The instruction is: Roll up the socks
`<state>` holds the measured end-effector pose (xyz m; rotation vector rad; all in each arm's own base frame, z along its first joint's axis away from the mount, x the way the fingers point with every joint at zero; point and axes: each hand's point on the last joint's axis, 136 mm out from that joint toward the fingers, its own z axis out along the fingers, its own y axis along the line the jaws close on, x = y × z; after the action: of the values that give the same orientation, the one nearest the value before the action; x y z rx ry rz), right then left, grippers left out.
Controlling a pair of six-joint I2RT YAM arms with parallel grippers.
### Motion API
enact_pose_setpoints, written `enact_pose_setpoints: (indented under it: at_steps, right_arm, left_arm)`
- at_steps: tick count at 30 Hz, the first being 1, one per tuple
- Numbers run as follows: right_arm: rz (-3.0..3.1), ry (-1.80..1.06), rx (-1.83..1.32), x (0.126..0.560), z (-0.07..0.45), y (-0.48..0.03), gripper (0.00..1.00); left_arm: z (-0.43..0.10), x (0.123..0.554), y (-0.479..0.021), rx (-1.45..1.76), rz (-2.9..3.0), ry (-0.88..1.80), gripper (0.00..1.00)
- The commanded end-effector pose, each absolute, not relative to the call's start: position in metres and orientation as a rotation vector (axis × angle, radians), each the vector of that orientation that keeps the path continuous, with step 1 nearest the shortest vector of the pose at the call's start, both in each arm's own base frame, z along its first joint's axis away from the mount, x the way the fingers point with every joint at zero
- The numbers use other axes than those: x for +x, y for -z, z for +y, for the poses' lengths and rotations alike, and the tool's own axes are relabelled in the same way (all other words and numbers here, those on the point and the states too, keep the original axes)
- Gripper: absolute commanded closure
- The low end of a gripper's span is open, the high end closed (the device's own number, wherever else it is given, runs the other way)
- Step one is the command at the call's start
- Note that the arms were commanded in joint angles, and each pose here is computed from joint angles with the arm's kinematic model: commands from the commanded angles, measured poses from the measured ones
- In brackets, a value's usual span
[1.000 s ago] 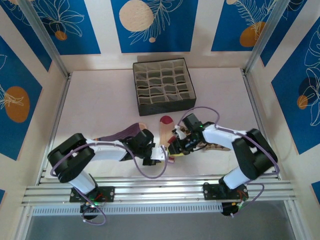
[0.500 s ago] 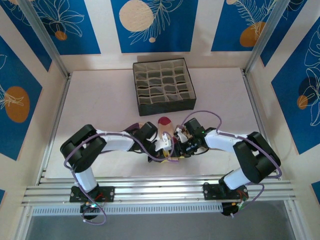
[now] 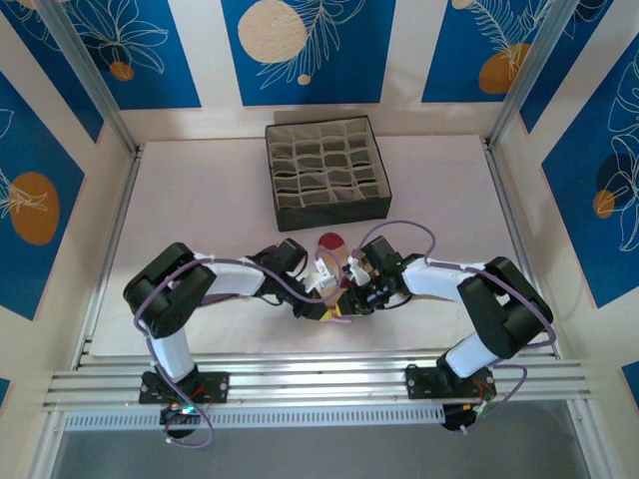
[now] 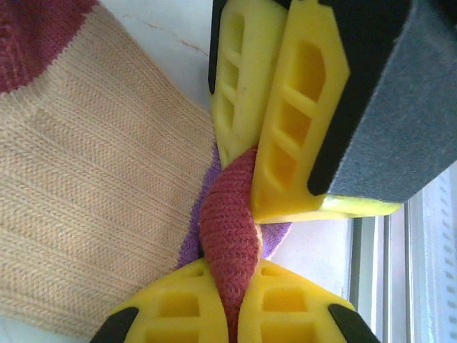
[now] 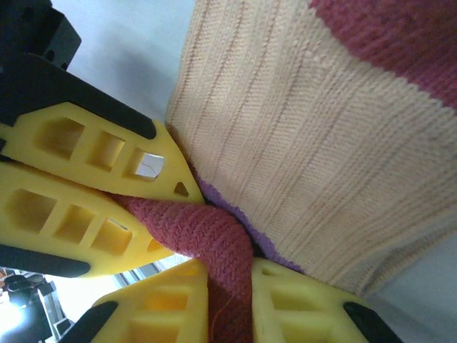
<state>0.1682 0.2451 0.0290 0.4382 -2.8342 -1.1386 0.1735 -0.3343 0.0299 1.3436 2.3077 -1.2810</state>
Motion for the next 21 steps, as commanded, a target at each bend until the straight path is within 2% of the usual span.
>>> enact_pose_setpoints:
  at_steps: [1, 5, 7, 9, 12, 21]
  right_arm:
    - [-2.846, 1.051, 0.402, 0.167, 0.241, -0.02, 0.87]
    - [-2.849, 0.991, 0.363, 0.168, 0.237, -0.014, 0.95]
    - [-2.847, 0.926, 0.33, 0.168, 0.233, -0.009, 0.98]
    - [-2.834, 0.843, 0.301, 0.167, 0.228, -0.002, 1.0]
    - [-2.814, 0.748, 0.275, 0.164, 0.222, 0.004, 1.0]
    - [-2.766, 0.658, 0.256, 0.164, 0.224, 0.008, 1.0]
  left_arm:
    - [-0.316, 0.163, -0.002, 1.289, 2.483, 1.244, 1.0]
    - [-0.312, 0.165, 0.001, 1.307, 2.481, 1.196, 0.98]
    - [-0.31, 0.168, -0.001, 1.322, 2.449, 1.16, 0.89]
    - [-0.309, 0.169, -0.006, 1.358, 2.393, 1.122, 0.84]
    - [-0.305, 0.174, -0.019, 1.428, 2.277, 1.03, 0.76]
    - [-0.298, 0.182, -0.07, 1.592, 1.764, 0.698, 0.68]
